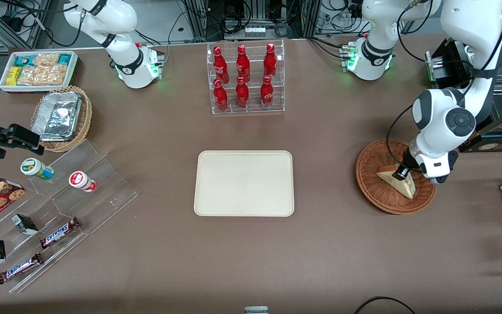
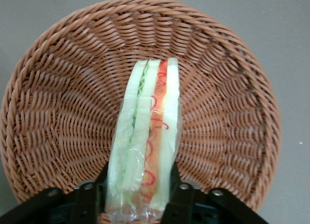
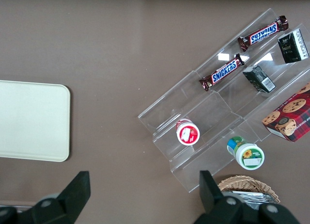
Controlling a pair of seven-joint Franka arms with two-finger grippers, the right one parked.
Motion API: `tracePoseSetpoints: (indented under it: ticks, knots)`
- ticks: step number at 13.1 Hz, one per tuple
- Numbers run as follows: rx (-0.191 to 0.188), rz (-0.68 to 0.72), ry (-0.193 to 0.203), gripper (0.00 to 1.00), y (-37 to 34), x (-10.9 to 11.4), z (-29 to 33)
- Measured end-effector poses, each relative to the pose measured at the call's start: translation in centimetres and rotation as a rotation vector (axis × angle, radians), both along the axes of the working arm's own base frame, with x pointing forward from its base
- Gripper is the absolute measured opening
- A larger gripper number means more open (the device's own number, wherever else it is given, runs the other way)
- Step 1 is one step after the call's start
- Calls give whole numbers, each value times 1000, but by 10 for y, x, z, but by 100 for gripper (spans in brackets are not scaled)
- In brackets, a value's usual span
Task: Place sandwich from basket to tray
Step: 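Close the left gripper on the sandwich's wrapped edge, then lift the sandwich and carry it toward the cream tray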
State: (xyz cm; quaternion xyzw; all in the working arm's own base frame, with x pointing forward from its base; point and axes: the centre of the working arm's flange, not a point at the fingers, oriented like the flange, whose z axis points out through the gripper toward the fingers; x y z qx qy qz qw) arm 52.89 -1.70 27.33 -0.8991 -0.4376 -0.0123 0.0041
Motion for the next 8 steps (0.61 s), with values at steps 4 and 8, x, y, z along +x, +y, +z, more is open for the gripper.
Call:
tracePoseSetpoints:
  ticks: [4,8]
  knots:
    - [24,-73,81,24,-41,16,79]
    - [43,-195,78,15,-114,19,187]
